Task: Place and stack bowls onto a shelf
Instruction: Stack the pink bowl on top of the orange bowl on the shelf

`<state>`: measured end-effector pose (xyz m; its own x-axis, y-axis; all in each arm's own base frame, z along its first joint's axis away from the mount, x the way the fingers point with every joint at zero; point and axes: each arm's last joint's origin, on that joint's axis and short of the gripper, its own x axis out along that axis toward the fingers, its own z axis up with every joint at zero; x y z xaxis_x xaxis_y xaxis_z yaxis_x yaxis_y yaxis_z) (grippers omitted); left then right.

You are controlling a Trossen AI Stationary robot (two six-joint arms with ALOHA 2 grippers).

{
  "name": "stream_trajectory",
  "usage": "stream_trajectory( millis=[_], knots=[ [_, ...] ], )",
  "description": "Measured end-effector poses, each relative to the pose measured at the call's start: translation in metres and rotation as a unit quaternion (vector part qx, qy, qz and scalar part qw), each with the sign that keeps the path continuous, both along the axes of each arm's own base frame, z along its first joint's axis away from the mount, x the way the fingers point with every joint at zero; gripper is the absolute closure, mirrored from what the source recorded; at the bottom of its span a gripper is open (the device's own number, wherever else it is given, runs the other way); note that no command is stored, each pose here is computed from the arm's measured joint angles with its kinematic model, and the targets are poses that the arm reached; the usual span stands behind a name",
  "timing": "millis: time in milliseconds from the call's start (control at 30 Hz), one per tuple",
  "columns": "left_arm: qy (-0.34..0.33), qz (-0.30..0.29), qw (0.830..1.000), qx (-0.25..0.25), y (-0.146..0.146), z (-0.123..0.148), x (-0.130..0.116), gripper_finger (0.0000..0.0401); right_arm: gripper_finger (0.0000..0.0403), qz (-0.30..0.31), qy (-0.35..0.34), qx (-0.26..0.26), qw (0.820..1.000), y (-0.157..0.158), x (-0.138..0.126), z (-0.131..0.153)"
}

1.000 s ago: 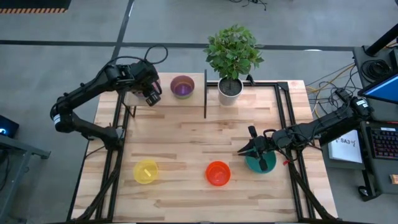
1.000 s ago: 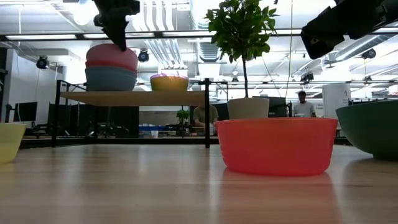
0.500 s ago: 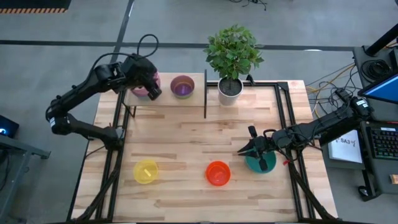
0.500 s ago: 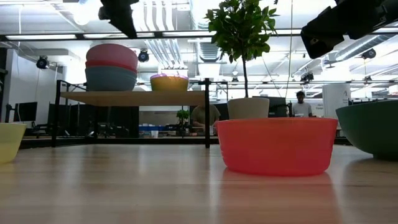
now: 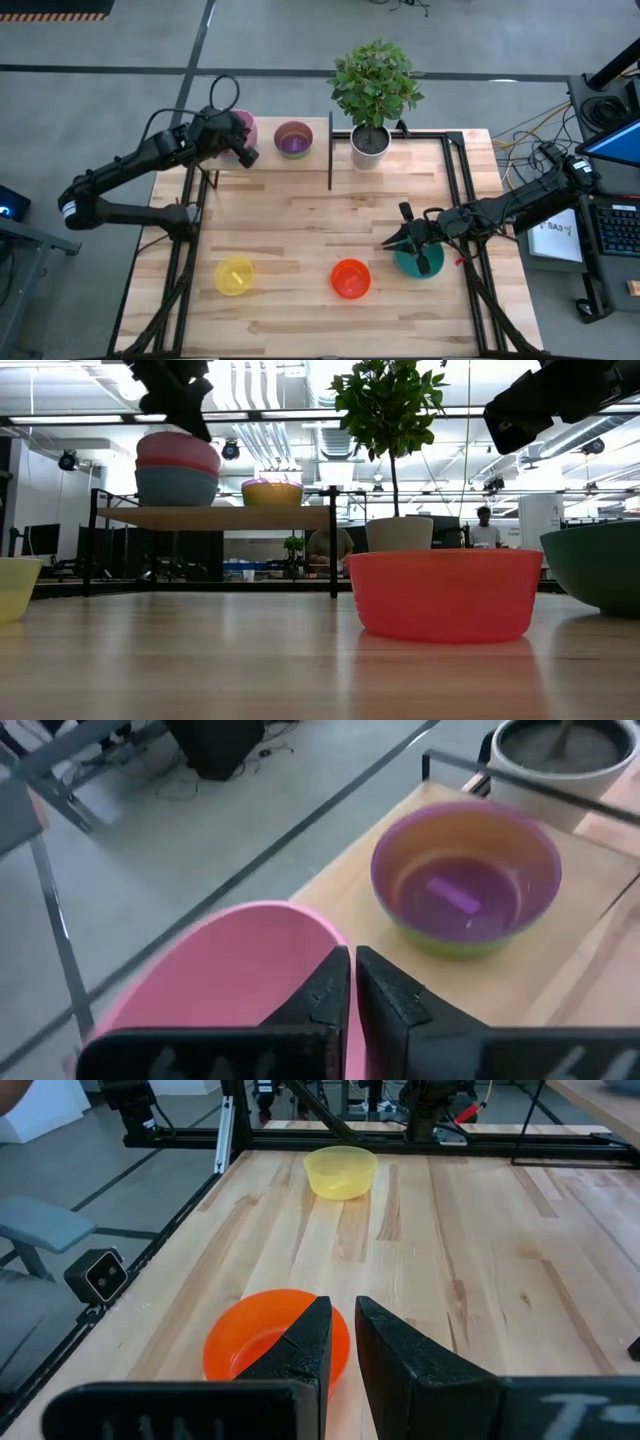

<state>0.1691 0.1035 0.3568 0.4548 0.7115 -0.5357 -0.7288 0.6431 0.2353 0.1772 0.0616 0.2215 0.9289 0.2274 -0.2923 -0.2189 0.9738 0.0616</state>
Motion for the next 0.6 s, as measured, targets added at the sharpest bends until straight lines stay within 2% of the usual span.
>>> stream_trajectory(
  millis=[267, 433, 600],
  knots=[
    [-0.021, 0.018, 0.999, -0.017, -0.005, -0.023, -0.010, 0.0401, 0.0365, -0.002, 0.001, 0.007, 1.000, 0.000, 0.000, 0.000],
    [-0.044, 0.005, 0.999, -0.013, -0.011, -0.015, -0.018, 0.0401, 0.0365, -0.006, 0.003, 0.019, 1.000, 0.000, 0.000, 0.000],
    [-0.049, 0.015, 0.999, -0.005, -0.020, -0.008, -0.037, 0.0401, 0.0365, -0.014, -0.003, 0.022, 1.000, 0.000, 0.001, 0.002]
  ],
)
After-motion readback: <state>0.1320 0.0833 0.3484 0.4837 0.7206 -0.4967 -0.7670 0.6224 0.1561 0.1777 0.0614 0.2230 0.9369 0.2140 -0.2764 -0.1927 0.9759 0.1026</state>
